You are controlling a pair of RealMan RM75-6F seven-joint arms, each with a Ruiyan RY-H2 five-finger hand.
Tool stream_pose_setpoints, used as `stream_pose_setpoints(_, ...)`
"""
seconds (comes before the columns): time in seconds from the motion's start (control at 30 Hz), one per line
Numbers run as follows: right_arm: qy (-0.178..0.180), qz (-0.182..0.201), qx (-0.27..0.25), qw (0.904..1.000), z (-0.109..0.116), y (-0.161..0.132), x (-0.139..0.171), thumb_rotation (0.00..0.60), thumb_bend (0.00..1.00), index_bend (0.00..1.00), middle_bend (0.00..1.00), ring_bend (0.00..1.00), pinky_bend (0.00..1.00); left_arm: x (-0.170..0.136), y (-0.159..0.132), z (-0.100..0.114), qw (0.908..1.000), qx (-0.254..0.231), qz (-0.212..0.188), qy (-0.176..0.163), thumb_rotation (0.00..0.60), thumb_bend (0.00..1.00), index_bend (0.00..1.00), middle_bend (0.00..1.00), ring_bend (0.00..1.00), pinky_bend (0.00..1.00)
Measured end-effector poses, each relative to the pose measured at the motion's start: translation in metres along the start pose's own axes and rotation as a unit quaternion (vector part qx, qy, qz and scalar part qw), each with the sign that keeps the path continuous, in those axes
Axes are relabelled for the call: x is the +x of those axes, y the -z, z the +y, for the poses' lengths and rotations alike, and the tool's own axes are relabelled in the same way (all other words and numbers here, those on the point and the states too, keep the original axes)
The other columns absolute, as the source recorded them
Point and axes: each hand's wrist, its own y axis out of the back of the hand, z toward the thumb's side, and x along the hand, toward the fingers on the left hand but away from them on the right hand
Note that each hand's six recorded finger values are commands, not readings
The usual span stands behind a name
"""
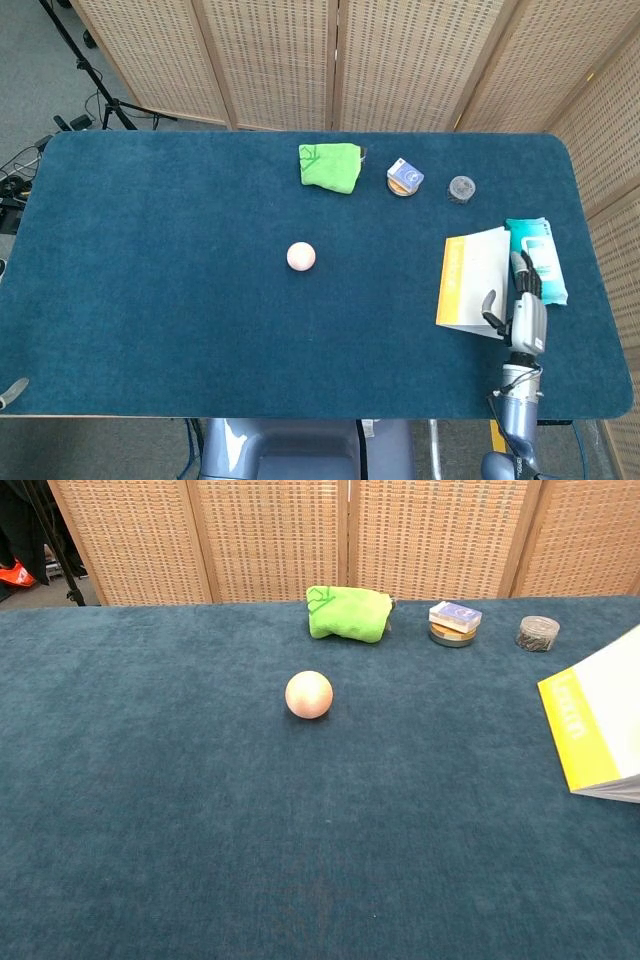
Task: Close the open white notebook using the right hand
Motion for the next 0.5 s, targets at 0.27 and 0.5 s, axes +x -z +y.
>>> stream_pose_setpoints(0.27, 0.039, 0.098, 0.088, 0.9905, 0.045, -0.031, 0.002, 0.6, 0.0, 0.0, 0.0, 0.0, 0.0, -0.001, 0.0, 0.0, 1.0, 0.001, -0.001, -0.002, 0.6, 0.0, 0.0, 0.0, 0.0, 0.0)
stream_pose_setpoints(0.5, -0.044, 0.128, 0.148, 0.9798, 0.079, -0.033, 0.017, 0.6, 0.0, 0.0, 0.0, 0.0, 0.0, -0.001, -0.001, -0.002, 1.0, 0.006, -0.001, -0.001, 0.6, 0.0, 0.0, 0.0, 0.0, 0.0)
